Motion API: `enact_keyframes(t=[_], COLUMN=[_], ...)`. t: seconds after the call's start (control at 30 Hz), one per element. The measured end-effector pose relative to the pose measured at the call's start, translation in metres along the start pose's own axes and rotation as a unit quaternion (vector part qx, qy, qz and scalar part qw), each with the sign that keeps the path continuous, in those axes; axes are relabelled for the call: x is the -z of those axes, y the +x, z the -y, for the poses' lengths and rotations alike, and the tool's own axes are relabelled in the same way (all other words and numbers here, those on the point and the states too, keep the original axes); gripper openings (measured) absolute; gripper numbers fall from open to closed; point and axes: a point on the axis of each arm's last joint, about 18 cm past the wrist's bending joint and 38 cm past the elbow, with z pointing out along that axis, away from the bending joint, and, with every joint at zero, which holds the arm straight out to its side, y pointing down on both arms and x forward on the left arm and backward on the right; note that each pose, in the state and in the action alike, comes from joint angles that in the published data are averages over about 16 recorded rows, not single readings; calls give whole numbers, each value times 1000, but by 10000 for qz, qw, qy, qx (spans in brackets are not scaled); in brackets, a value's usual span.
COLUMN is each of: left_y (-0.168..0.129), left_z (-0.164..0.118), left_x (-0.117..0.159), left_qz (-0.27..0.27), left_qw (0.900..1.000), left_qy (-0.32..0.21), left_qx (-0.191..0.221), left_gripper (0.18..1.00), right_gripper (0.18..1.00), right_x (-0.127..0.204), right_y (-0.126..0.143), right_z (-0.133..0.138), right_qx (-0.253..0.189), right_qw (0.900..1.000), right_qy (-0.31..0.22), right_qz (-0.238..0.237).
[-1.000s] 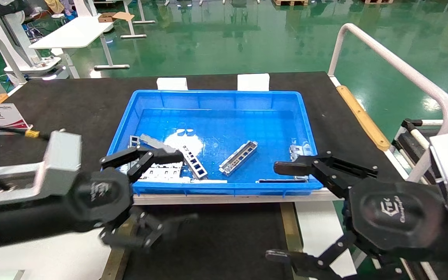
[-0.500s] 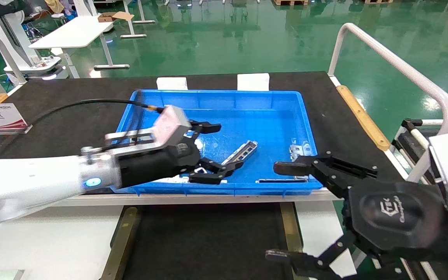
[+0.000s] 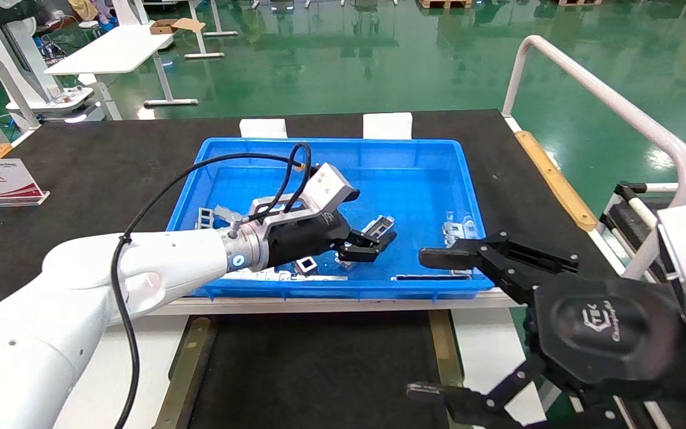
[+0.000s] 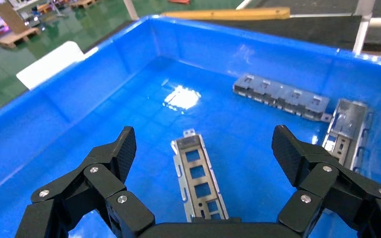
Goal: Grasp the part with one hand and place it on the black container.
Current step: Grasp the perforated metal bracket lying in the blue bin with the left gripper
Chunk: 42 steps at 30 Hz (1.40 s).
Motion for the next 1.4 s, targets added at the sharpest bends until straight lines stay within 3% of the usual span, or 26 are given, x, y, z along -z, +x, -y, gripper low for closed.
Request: enact_keyframes(t=[0.8, 1.1, 1.4], left_y=[15, 17, 15], left_z=[-30, -36, -39], left_x=[-22, -24, -24], left_qz=[306, 370, 452], left_qw=[9976, 9967, 9958], left_qy=[-581, -642, -664], left_qx=[236, 340, 429], left_gripper=[993, 945, 812], right_gripper=[990, 921, 788], right_x=[0, 0, 0], right_y=[0, 0, 0], right_z=[0, 0, 0], right_qx=[0, 0, 0], right_qw=[10000, 10000, 10000], right_qy=[0, 0, 0], right_qz=[0, 0, 0])
